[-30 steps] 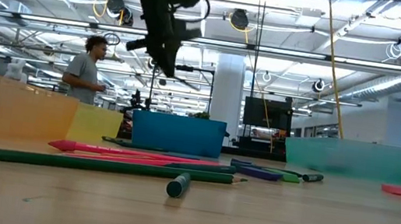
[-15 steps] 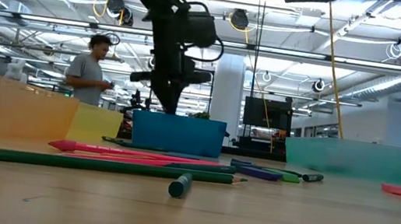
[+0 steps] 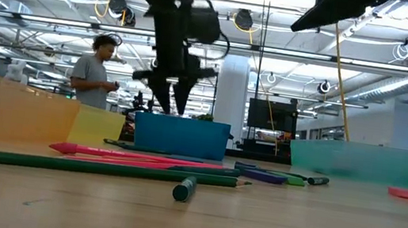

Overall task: Sort crayons/erasers/pens/pencils in bins
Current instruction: Put the green pencil into the blue bin

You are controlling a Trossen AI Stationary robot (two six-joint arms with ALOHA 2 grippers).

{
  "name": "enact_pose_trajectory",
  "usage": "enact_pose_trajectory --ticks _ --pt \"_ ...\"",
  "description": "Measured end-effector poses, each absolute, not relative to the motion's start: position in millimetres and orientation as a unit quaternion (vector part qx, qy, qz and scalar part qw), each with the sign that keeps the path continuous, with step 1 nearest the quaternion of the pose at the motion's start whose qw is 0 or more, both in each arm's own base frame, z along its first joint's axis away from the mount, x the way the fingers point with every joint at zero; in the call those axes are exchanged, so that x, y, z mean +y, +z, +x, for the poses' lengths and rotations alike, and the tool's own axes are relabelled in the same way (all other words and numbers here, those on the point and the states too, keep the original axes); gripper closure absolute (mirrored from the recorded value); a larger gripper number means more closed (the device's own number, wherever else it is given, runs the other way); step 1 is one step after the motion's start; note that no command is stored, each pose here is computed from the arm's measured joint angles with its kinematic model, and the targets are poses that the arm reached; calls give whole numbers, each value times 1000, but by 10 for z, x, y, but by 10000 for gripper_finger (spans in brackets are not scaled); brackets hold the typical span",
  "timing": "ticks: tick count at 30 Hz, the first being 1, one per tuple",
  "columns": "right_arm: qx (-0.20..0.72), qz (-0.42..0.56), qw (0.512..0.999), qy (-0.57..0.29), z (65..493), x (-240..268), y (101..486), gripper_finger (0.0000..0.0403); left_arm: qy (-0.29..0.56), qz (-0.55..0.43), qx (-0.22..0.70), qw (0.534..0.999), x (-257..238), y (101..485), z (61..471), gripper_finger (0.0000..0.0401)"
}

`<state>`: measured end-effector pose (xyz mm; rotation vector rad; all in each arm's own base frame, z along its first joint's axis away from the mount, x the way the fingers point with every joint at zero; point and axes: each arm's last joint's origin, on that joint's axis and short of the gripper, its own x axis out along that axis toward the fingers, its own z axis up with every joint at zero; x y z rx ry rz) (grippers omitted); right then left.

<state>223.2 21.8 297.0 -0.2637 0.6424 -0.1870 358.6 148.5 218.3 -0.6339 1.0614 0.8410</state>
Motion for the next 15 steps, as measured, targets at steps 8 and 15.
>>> enact_pose_trajectory --ticks 8,15 --pt "328 -104 938 -31 2515 353 2908 200 335 -211 435 809 1073 3039 3239 151" --pt "339 -133 931 13 2974 682 2894 200 254 -149 377 878 386 3629 2902 163"
